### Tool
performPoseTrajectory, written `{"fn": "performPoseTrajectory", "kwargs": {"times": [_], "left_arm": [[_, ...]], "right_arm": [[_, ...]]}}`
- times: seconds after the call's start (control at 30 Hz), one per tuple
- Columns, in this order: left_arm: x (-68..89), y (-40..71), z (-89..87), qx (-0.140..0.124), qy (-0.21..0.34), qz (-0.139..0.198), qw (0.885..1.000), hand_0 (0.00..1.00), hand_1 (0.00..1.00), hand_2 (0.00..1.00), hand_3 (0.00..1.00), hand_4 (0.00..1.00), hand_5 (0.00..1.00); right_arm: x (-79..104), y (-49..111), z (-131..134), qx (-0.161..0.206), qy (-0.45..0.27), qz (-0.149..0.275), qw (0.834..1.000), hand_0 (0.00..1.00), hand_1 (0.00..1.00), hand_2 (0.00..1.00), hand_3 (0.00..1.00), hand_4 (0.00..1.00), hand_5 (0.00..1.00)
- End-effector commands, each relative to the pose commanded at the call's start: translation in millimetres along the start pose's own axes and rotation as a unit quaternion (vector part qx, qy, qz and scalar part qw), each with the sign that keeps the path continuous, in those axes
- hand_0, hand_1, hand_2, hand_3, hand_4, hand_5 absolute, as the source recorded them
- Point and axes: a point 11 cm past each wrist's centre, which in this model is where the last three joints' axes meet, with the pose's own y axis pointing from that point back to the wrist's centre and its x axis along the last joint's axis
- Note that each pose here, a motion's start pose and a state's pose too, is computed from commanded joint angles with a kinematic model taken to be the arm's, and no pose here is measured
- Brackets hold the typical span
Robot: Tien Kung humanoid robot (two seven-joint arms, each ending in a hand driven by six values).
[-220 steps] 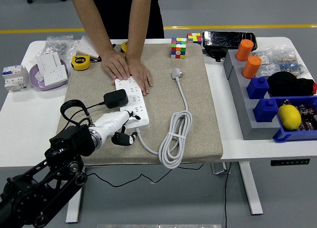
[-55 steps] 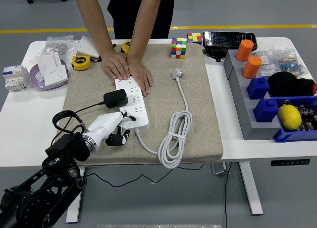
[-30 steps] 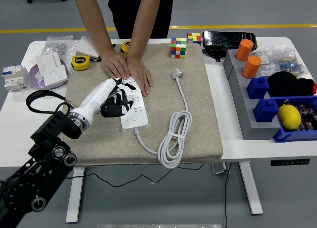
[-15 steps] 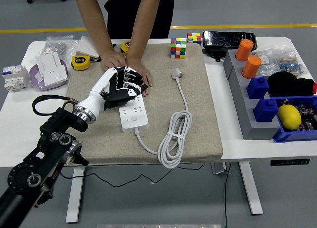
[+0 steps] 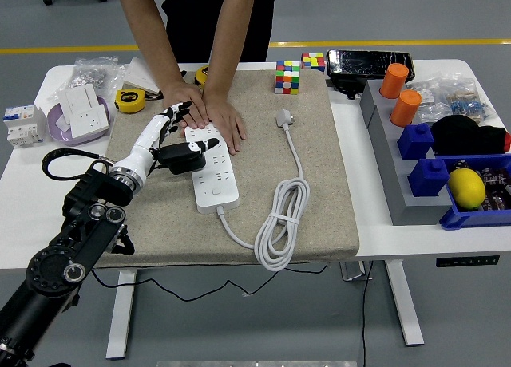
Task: Pick up the plug,place it near the board,insert it into the board,press the button
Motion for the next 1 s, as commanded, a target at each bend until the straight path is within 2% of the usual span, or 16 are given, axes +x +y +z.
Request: {"fn": "performPoseTrajectory", "kwargs": {"times": [0.1,0.13,0.27,0.5,0.53,0.7,0.73,0.9,0.93,1.0], "left_arm": [[1.3,-1.1,-2.3,0.005,-0.058,0.004,0.998,0.998,0.998,0.981,0.929,0.998,0.264],[0.9,-1.5,-3.3,0.007,-0.073,0.003,0.997,0.998,0.998,0.948,0.911,0.998,0.262],[-0.6,-3.8,-8.3,0.015,-0.115,0.002,0.993,0.998,0.998,0.948,0.911,0.998,0.262],[-6.4,-6.6,-13.0,0.023,-0.147,-0.004,0.989,0.998,0.998,0.922,0.895,0.998,0.254],[-6.4,-7.0,-13.4,0.023,-0.151,-0.003,0.988,0.96,0.955,0.865,0.853,0.998,0.24],[-5.5,-8.4,-17.0,0.027,-0.173,0.0,0.985,0.96,0.955,0.865,0.853,0.998,0.24],[-5.5,-8.5,-17.6,0.028,-0.175,0.0,0.984,0.919,0.875,0.763,0.771,0.998,0.211],[-4.7,-8.4,-21.0,0.035,-0.191,0.003,0.981,0.919,0.875,0.763,0.771,0.998,0.211],[-4.7,-8.4,-21.3,0.035,-0.191,0.004,0.981,0.885,0.805,0.686,0.688,0.998,0.174],[-3.7,-8.3,-21.5,0.035,-0.193,0.008,0.98,0.885,0.805,0.686,0.688,0.998,0.174]], "right_arm": [[0.0,0.0,-0.5,0.001,-0.001,0.0,1.0,0.818,0.746,0.741,0.757,0.998,0.806],[0.0,0.0,-0.3,0.0,0.0,0.0,1.0,0.818,0.746,0.742,0.757,0.998,0.806],[-0.5,0.0,-0.4,0.0,0.0,-0.001,1.0,0.818,0.746,0.742,0.757,0.998,0.806],[0.4,0.0,-2.0,0.002,0.0,0.0,1.0,0.818,0.746,0.742,0.757,0.998,0.806],[0.3,0.0,-1.9,0.002,0.0,0.0,1.0,0.818,0.746,0.742,0.758,0.998,0.806],[0.7,0.0,-1.8,0.002,0.0,0.0,1.0,0.818,0.746,0.742,0.758,0.998,0.806],[0.7,0.0,-1.9,0.002,0.0,0.0,1.0,0.818,0.746,0.741,0.758,0.998,0.805],[0.2,0.0,-1.5,0.001,0.0,0.0,1.0,0.818,0.746,0.741,0.758,0.998,0.805],[0.2,0.0,-1.5,0.001,0.0,0.0,1.0,0.818,0.746,0.742,0.757,0.998,0.805],[0.5,0.0,-1.6,0.001,0.001,0.0,1.0,0.818,0.746,0.742,0.757,0.998,0.805]]}}
